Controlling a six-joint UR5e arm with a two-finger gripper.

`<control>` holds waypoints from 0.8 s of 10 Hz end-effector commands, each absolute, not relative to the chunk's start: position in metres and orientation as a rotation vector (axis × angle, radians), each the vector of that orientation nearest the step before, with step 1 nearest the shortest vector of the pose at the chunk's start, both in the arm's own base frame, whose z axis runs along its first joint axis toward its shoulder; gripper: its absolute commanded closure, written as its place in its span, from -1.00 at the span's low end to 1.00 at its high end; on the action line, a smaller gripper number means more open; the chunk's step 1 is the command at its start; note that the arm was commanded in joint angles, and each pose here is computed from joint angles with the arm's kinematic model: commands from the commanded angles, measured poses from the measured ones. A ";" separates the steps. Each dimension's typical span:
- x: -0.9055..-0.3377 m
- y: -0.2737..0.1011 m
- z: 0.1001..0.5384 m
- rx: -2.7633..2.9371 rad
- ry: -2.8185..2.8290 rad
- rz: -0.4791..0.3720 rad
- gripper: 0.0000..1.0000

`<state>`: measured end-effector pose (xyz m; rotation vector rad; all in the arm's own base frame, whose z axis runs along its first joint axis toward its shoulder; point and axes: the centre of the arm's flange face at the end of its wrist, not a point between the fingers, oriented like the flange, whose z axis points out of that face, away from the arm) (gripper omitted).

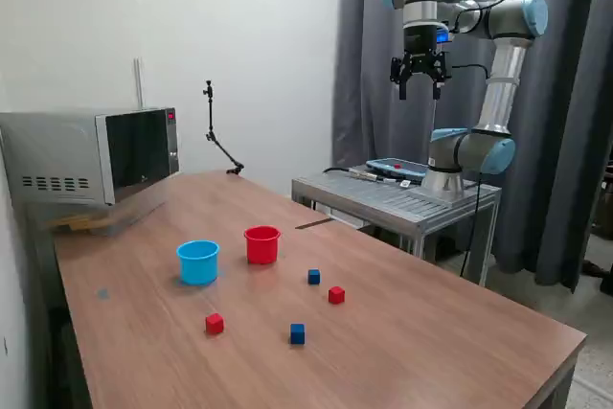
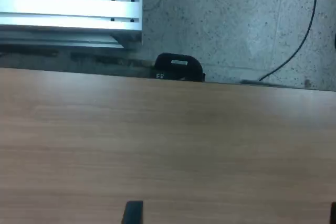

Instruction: Place red objects in the red bin, and blue objects in the blue bin.

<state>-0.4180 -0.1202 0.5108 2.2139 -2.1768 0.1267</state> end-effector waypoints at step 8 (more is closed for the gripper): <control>-0.419 -0.121 0.514 2.197 -2.186 0.116 -1.00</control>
